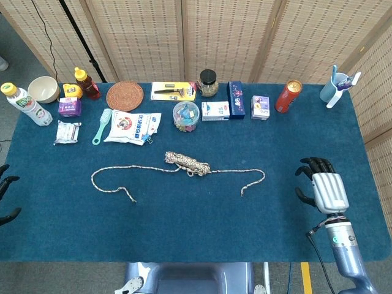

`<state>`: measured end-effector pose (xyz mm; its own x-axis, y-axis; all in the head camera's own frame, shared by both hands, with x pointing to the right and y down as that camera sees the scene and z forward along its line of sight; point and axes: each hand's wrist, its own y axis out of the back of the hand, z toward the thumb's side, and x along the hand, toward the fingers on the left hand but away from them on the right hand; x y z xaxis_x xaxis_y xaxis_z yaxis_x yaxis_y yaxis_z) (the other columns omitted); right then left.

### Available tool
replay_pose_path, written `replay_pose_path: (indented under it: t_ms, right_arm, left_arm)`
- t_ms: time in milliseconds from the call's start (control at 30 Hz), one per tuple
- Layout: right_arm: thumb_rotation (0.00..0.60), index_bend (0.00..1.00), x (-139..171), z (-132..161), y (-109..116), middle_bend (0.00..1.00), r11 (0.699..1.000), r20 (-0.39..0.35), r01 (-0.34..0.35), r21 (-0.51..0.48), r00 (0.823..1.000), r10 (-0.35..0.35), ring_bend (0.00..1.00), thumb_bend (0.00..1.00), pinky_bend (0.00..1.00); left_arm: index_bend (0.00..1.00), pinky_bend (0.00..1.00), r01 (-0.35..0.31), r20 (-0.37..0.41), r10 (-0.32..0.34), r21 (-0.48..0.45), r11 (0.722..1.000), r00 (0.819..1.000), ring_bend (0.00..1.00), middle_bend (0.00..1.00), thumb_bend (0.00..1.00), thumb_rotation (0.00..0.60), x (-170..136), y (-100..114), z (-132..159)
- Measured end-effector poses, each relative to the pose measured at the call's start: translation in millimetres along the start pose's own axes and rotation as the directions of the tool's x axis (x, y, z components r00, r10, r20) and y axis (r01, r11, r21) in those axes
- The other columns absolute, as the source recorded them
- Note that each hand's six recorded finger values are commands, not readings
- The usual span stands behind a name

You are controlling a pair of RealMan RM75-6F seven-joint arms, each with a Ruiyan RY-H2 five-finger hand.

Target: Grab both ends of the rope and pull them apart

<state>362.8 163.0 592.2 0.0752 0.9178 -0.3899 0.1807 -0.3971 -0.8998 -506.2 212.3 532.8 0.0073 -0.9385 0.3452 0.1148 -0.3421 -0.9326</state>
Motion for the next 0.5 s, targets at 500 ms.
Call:
replay_pose_path:
  t_ms: [500]
  right_arm:
    - [0.600, 0.44, 52, -17, 12, 0.26, 1.000, 0.071, 0.021, 0.006, 0.997, -0.022, 0.19, 0.32, 0.14]
  left_arm:
    - [0.29, 0.00, 0.010, -0.003, -0.010, -0.032, 0.999, 1.000, 0.08, 0.16, 0.12, 0.600, -36, -1, -4]
